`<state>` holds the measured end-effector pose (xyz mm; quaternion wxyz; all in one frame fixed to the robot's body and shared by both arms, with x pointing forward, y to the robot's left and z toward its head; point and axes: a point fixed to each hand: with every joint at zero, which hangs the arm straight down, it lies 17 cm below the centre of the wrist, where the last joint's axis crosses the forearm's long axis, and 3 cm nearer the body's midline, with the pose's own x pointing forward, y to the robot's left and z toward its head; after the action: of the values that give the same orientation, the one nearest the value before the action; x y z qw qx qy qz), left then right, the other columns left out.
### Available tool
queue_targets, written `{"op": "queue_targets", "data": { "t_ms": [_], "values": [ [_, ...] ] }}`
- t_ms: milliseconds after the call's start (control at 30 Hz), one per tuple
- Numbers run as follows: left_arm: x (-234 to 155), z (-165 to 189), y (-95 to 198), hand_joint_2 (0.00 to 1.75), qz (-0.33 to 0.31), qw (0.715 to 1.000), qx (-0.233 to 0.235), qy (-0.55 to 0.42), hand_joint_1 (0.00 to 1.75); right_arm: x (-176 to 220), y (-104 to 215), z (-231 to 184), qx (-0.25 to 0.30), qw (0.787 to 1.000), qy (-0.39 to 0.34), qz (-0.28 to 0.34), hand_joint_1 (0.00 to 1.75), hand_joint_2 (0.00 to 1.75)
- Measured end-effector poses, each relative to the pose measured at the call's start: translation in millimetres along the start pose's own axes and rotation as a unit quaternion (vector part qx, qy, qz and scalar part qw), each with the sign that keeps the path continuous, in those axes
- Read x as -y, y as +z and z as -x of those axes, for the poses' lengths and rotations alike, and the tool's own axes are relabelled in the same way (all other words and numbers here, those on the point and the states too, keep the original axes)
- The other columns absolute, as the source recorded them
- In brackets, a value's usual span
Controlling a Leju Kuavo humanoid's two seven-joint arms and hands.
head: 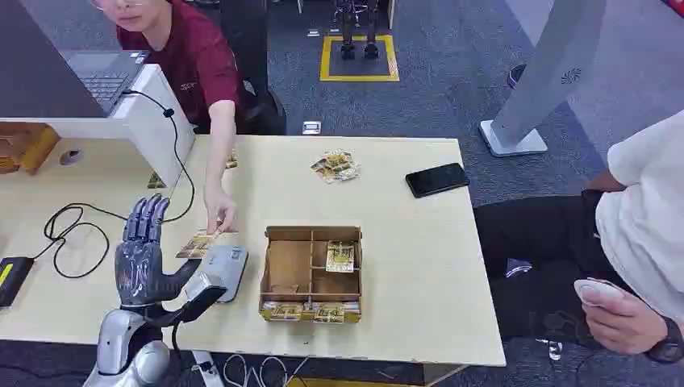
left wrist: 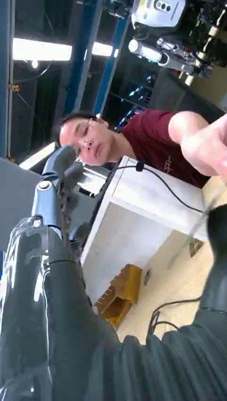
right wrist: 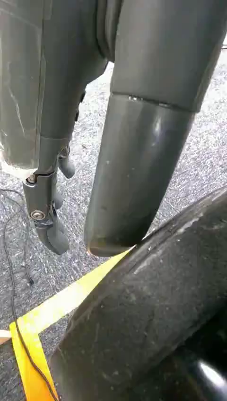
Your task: Pass the card to the sensor for recognition and then transmit it.
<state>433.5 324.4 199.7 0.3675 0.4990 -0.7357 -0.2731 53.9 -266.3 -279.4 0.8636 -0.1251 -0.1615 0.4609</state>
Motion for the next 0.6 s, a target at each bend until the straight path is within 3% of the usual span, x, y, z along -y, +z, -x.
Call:
{"op": "queue_targets", "data": {
  "t_ms": [600],
  "values": [
    [-1.4, -1.5, 0.1, 1.75, -0.004, 1.000, 0.004, 0.025, 1.75, 1.1, -0.4, -0.8, 0.001, 1.000, 0.001, 0.001, 0.00, 0.00]
  ]
}}
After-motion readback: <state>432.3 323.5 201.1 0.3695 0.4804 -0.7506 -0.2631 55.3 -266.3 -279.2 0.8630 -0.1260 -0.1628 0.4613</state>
